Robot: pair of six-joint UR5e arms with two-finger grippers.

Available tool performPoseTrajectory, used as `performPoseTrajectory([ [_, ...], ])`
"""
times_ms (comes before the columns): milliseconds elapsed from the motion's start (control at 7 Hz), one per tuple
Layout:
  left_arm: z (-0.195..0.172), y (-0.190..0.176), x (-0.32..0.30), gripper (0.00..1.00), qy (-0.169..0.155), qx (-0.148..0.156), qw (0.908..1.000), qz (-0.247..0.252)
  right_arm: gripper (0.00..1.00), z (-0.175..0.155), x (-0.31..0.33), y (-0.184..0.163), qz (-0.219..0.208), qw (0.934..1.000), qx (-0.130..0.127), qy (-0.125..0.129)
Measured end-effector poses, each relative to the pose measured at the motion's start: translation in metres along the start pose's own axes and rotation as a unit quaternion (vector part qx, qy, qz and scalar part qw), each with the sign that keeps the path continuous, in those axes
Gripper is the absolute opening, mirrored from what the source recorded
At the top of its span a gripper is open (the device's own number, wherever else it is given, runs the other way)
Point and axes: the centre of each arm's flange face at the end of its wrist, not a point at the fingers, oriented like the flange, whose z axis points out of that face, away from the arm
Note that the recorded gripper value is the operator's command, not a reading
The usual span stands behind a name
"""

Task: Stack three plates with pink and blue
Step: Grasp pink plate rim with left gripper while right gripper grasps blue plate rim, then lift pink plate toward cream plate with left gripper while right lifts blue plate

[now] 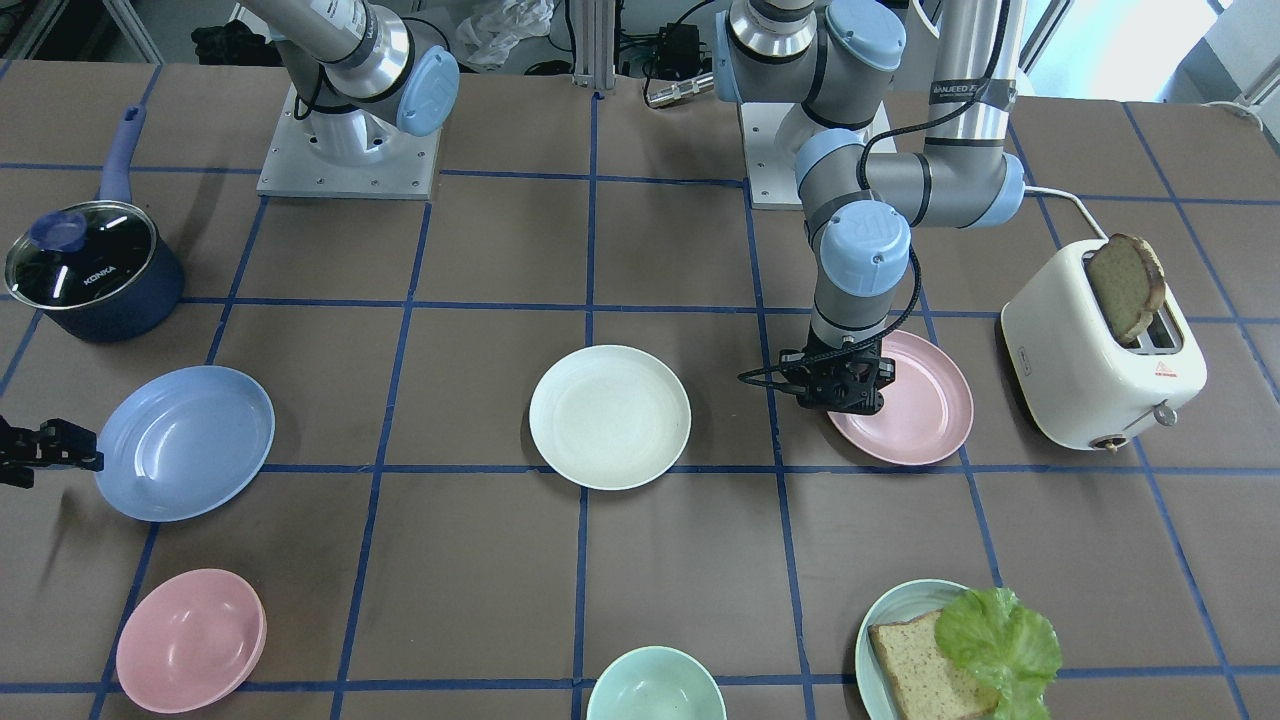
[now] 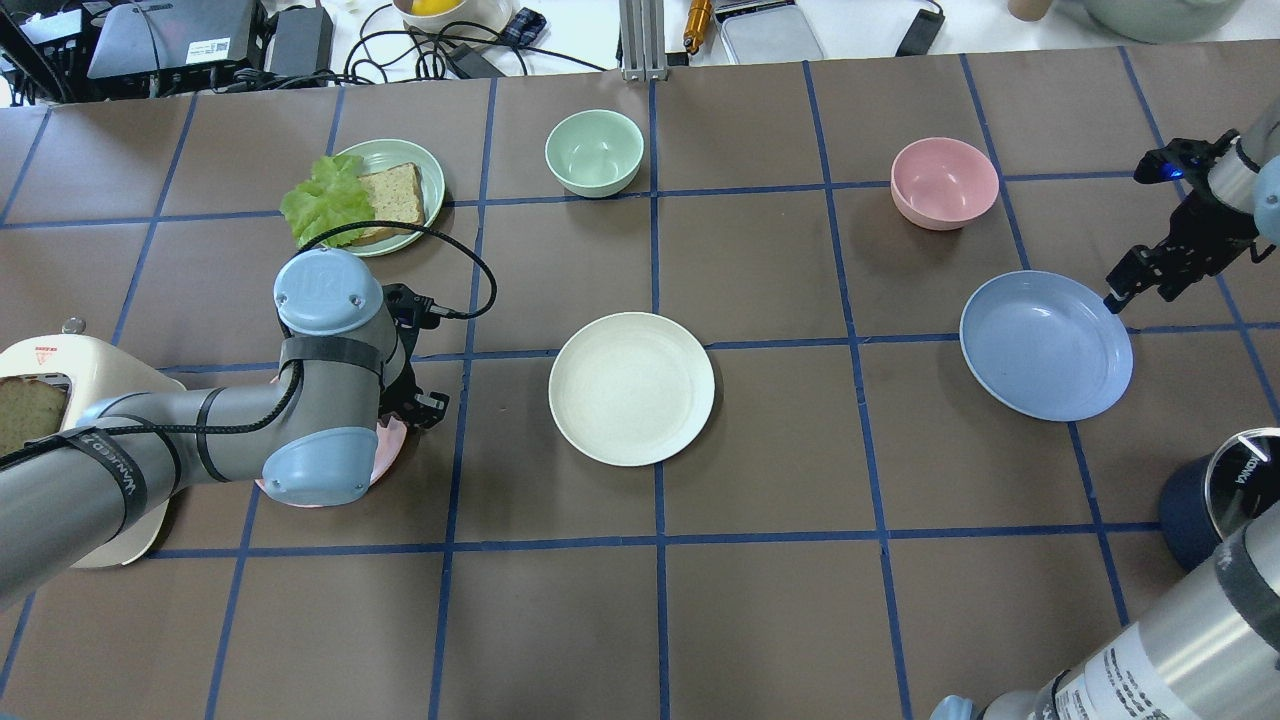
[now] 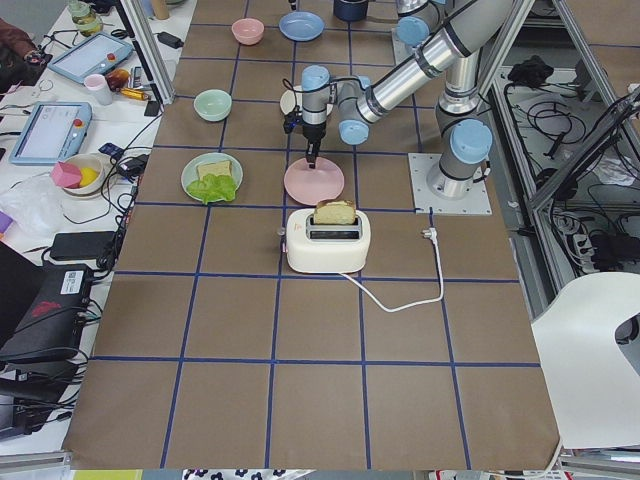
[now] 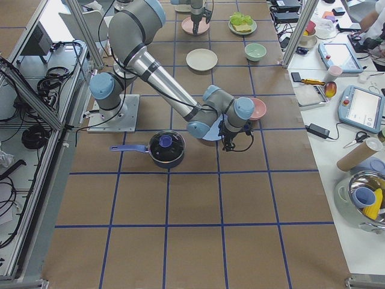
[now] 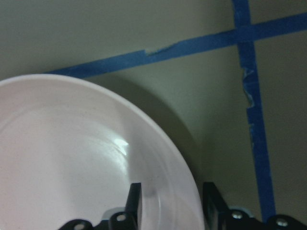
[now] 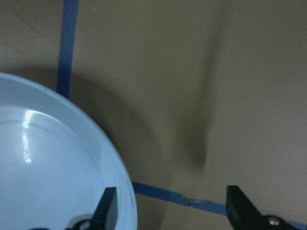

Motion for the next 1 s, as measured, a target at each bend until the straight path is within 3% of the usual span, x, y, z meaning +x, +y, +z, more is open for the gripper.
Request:
performPoseTrajectory([
  [286, -0.009, -0.007, 0.003, 0.0, -0.009, 0.013, 0.9999, 0.007, 0.79, 0.007, -0.003, 0.003, 0.003, 0.9998, 0.019, 0.001],
  [429, -0.017, -0.012, 0.011, 0.0, -0.012, 0.023, 0.9996, 0.015, 0.52, 0.008, -0.004, 0.002, 0.003, 0.9996, 0.026, -0.003],
  [571, -0.028, -0.016, 0.024, 0.0, -0.014, 0.035, 0.9989, 0.028, 0.36, 0.008, -0.005, 0.002, 0.004, 0.9995, 0.029, -0.007],
  [1000, -0.072, -0.031, 0.098, 0.0, -0.052, 0.081, 0.99, 0.103, 0.05, 0.008, -0.006, 0.004, 0.005, 0.9996, 0.027, -0.009],
])
